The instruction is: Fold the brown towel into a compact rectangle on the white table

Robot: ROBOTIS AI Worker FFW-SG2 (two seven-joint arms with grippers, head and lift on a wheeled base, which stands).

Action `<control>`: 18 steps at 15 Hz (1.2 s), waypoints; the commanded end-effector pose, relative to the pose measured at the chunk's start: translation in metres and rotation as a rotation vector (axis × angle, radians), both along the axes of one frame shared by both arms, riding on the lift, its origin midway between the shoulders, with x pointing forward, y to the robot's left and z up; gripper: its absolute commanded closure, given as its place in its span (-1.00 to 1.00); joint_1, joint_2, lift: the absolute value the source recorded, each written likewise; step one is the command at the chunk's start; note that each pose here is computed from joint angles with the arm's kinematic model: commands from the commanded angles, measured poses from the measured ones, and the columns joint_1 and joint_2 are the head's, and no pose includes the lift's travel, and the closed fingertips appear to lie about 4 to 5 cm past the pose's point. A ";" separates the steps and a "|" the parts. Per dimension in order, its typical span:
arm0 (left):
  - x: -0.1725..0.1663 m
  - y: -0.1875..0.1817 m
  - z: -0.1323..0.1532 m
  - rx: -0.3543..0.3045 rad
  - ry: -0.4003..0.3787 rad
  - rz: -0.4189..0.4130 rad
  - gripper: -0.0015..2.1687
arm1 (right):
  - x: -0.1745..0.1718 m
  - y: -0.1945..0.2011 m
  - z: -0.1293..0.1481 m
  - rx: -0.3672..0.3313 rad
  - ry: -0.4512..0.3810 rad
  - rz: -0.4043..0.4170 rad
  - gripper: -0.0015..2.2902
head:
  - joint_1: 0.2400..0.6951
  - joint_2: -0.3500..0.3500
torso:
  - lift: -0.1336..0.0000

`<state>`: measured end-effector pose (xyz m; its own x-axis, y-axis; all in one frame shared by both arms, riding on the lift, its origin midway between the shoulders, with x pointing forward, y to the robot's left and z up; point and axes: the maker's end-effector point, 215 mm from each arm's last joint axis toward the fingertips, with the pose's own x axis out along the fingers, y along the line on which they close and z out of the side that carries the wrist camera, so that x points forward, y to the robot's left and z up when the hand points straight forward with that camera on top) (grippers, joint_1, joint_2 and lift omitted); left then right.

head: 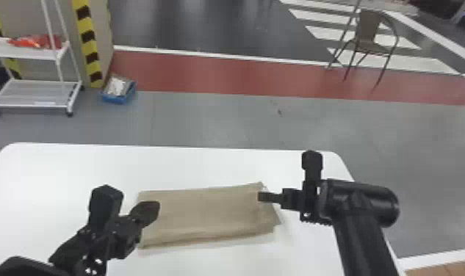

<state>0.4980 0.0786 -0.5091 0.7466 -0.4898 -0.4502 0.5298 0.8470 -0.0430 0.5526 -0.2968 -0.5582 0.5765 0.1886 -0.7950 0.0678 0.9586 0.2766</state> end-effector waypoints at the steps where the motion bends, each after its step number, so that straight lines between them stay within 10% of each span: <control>1: 0.000 -0.002 0.000 -0.001 0.000 -0.004 0.60 | 0.000 0.004 -0.003 0.002 0.014 0.003 -0.72 | 1.00 -0.65 | 1.00; 18: -0.001 -0.004 -0.001 0.001 0.012 -0.017 0.60 | -0.064 0.039 -0.025 0.138 0.167 0.020 -0.13 | 1.00 -0.57 | 1.00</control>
